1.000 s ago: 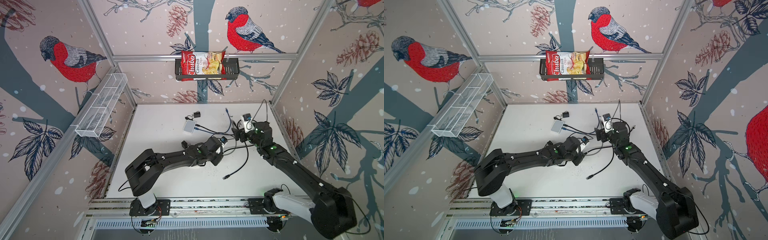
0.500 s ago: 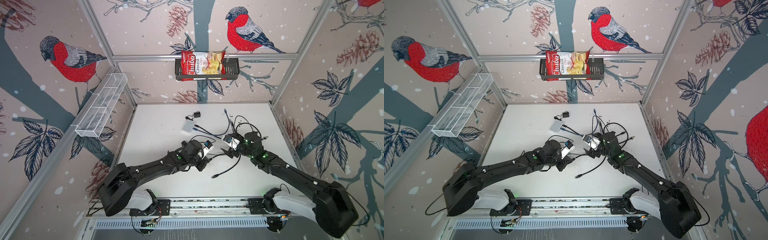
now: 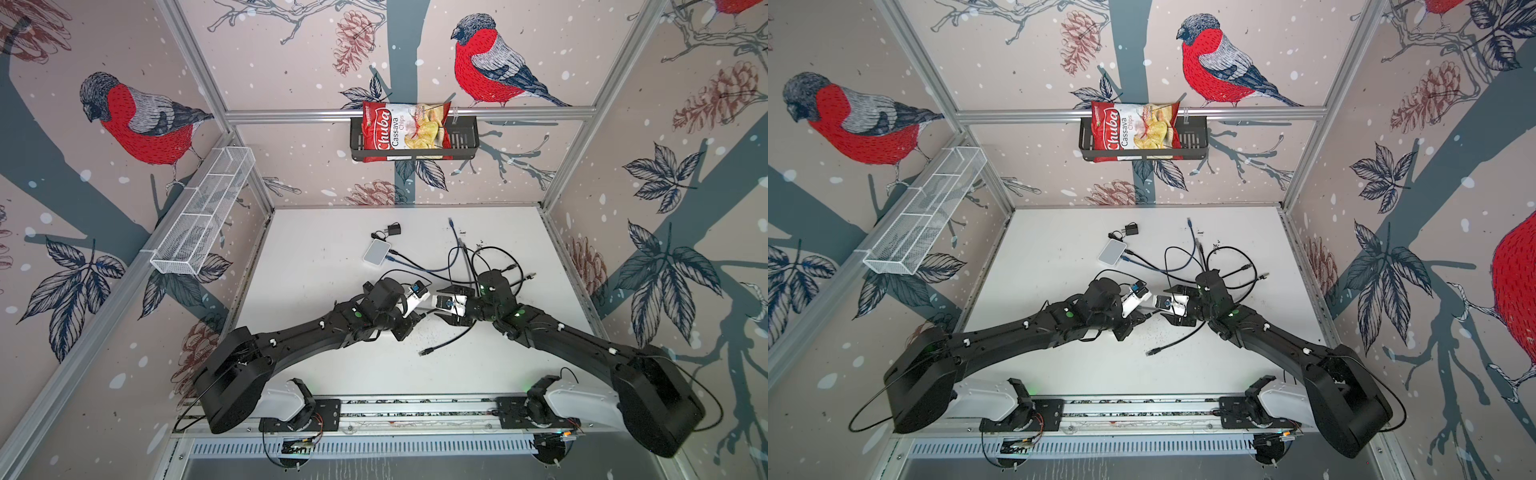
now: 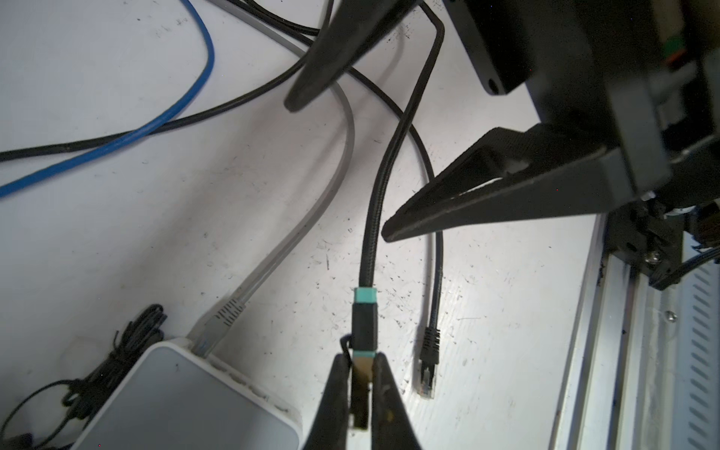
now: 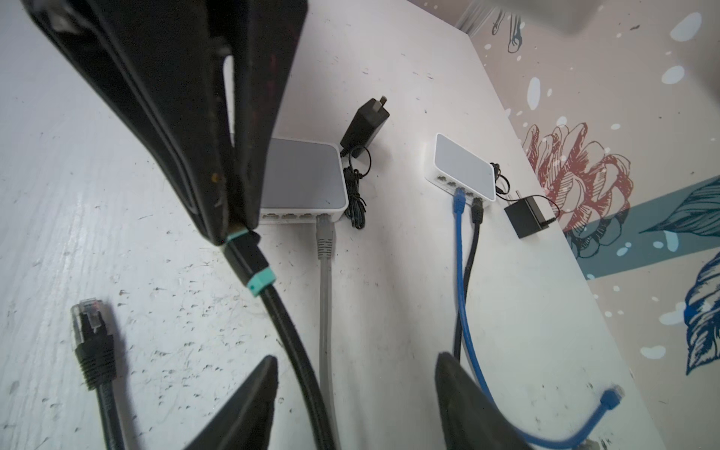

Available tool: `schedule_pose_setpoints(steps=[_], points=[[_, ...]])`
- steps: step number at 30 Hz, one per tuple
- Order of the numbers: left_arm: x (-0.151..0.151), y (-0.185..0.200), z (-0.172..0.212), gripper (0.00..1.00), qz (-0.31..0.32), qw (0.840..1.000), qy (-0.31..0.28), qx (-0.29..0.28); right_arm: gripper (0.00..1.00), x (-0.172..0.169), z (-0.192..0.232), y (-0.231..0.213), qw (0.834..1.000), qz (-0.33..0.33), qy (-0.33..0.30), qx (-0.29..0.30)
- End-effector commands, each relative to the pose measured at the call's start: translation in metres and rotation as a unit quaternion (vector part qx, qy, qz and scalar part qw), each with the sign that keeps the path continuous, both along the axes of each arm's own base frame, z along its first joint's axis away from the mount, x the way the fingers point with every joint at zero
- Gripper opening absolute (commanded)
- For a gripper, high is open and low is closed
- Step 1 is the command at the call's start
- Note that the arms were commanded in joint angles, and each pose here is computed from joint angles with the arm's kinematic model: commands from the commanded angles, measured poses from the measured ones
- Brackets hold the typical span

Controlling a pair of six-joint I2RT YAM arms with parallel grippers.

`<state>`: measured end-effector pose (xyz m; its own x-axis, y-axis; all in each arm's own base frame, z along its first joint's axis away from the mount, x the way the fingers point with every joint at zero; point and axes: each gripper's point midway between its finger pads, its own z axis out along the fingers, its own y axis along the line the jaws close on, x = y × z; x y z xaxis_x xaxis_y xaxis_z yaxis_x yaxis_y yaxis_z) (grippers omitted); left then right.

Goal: Insert the plug into the switch port

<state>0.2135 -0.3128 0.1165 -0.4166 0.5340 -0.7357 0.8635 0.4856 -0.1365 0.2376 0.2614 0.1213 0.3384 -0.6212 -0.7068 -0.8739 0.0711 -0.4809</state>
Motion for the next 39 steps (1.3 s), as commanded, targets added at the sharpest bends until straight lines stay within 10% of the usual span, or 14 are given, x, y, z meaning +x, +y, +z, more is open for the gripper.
schedule_pose_setpoints(steps=[1, 15, 21, 32, 39], points=[[0.01, -0.007, 0.013, 0.0, -0.007, 0.999, -0.042, -0.018, 0.47, 0.0, 0.011, 0.012, 0.999, 0.027, -0.02, 0.02], [0.018, -0.007, 0.038, 0.04, 0.014, 0.995, -0.083, -0.059, 0.02, 0.008, 0.007, 0.015, 0.999, 0.027, -0.046, 0.002], [0.031, 0.02, 0.049, 0.97, 0.1, 0.988, -0.094, -0.071, 0.0, 0.011, 0.008, 0.011, 0.998, 0.016, -0.063, -0.006], [0.053, 0.072, 0.068, 0.97, 0.197, 0.967, -0.008, -0.162, 0.01, 0.013, 0.019, 0.005, 0.994, -0.001, -0.107, 0.009], [0.045, 0.05, 0.065, 0.89, 0.152, 0.958, 0.085, -0.226, 0.01, 0.019, 0.027, 0.002, 0.988, -0.023, -0.151, 0.012]])
